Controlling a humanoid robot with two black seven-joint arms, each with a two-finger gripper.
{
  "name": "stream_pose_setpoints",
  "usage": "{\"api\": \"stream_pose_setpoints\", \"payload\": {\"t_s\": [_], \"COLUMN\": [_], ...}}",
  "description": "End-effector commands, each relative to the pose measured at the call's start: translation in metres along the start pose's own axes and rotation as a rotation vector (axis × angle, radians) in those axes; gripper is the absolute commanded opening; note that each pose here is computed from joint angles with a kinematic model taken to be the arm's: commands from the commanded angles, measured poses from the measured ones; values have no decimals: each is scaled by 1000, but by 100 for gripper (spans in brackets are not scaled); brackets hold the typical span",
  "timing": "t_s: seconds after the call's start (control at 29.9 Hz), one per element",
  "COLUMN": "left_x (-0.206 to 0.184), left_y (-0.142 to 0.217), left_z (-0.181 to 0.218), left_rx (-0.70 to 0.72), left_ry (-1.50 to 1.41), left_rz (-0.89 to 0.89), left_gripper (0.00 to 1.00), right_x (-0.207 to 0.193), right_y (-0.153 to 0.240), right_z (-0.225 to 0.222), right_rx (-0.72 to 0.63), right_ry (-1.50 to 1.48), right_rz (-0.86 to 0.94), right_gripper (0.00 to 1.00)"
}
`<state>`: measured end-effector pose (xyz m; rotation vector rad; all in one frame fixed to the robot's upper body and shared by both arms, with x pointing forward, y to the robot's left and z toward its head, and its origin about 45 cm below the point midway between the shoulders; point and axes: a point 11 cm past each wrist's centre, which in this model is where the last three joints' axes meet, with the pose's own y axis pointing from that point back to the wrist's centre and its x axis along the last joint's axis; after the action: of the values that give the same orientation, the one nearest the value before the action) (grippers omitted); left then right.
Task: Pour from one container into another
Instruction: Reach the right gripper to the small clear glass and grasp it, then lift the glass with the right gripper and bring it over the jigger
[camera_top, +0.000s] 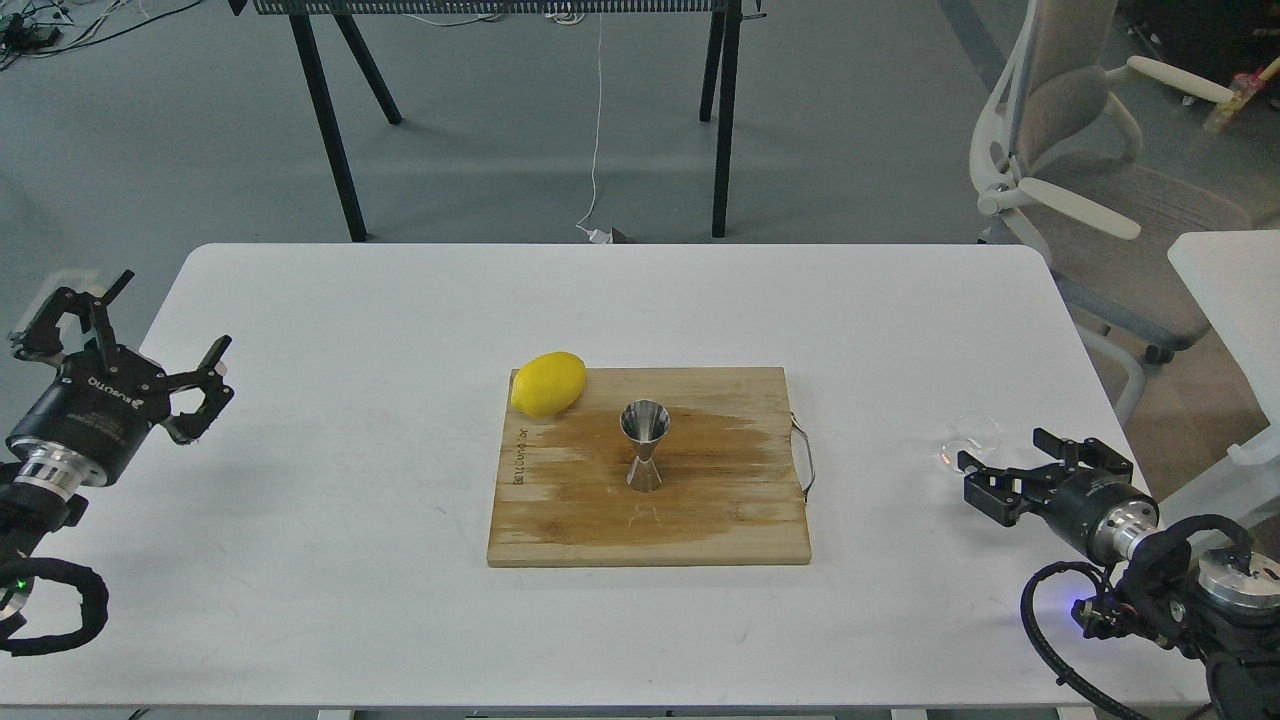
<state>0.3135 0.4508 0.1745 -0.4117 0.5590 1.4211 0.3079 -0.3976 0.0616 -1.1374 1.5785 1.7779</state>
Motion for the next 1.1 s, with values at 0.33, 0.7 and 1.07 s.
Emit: {"api": "stream_pose_setpoints", "payload": {"t_s": [0.33,0.7,1.07], "left_x": [3,8,10], "left_y": [1,4,7], "left_z": [0,0,-2], "left_rx": [0,1,6], "left_ry": [-3,-8,-9], "left_rz": [9,23,31], "left_gripper": [99,99,99], "right_x": [1,4,5], "right_y": [-16,-17,-16], "right_z": [14,17,19], "right_rx": [-17,-18,-25], "right_ry": [19,17,39], "right_rz": [23,18,20], "right_gripper": [91,53,28]}}
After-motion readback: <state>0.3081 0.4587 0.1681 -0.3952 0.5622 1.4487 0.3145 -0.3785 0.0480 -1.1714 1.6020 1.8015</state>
